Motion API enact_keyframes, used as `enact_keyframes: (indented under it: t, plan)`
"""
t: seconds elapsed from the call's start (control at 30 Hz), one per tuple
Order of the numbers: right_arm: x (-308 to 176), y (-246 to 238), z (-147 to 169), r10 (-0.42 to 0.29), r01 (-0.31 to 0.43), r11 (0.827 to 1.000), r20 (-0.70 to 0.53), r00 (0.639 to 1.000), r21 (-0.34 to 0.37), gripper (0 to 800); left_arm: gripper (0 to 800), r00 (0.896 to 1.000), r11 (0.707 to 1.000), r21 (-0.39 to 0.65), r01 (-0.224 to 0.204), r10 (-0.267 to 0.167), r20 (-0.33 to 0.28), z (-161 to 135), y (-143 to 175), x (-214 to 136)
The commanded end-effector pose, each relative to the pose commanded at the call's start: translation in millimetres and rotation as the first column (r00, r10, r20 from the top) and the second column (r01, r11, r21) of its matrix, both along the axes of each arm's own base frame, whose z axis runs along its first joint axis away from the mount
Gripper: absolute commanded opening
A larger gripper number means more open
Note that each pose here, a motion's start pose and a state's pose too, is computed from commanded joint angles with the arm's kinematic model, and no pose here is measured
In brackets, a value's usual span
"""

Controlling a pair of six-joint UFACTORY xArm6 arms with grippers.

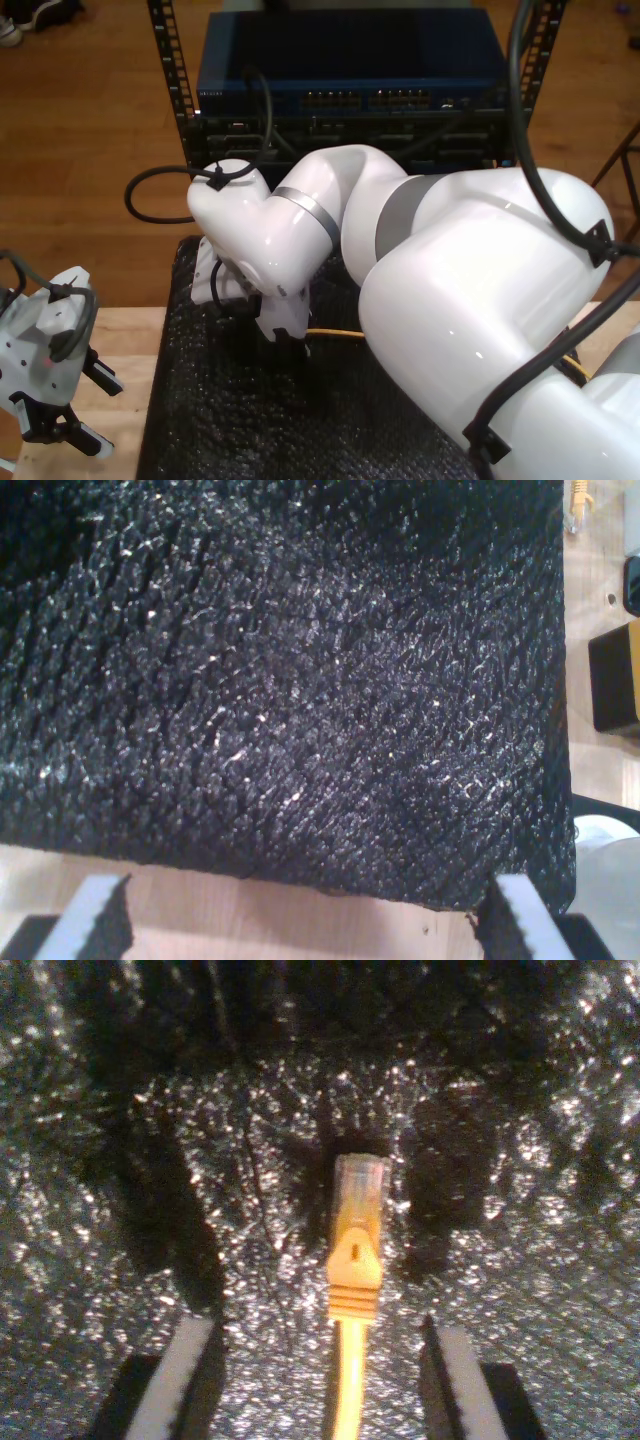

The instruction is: Grab the cable and plug it in

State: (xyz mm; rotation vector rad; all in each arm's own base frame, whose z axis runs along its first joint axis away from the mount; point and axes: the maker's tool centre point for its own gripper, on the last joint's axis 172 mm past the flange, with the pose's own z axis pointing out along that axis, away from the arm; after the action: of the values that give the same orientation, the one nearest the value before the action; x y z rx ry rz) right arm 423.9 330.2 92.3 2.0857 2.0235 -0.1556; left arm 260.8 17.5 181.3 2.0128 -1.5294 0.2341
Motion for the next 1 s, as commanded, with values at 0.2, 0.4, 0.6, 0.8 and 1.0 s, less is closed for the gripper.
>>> enact_keyframes:
  t: [0.2, 0.4, 0.6, 0.8, 1.0]
  plan:
    - [1.9, 2.8, -1.7, 0.005, -0.005, 1.000, 0.008, 1.000, 0.010, 383, 800, 1.000, 1.000, 0.000, 0.000, 0.000, 0.000, 0.0, 0.0, 0.0]
    - [2.9, 6.0, -2.5, 0.009, -0.010, 1.000, 0.014, 1.000, 0.019, 332, 800, 1.000, 1.000, 0.000, 0.001, -0.001, 0.001, 0.0, 0.0, 0.0]
    - [3.4, 4.5, -2.9, 0.010, -0.010, 1.000, 0.015, 1.000, 0.016, 290, 800, 1.000, 1.000, 0.000, 0.001, -0.001, 0.001, 0.0, 0.0, 0.0]
    - [5.7, 2.8, -2.3, 0.019, -0.019, 1.000, 0.023, 1.000, 0.007, 263, 800, 1.000, 1.000, -0.002, 0.002, -0.002, -0.002, -0.3, -0.3, -0.5]
    - [4.9, 4.0, -2.2, 0.022, -0.022, 1.000, 0.024, 0.999, 0.006, 194, 800, 1.000, 1.000, -0.001, 0.002, -0.002, 0.000, 0.1, -0.2, -0.3]
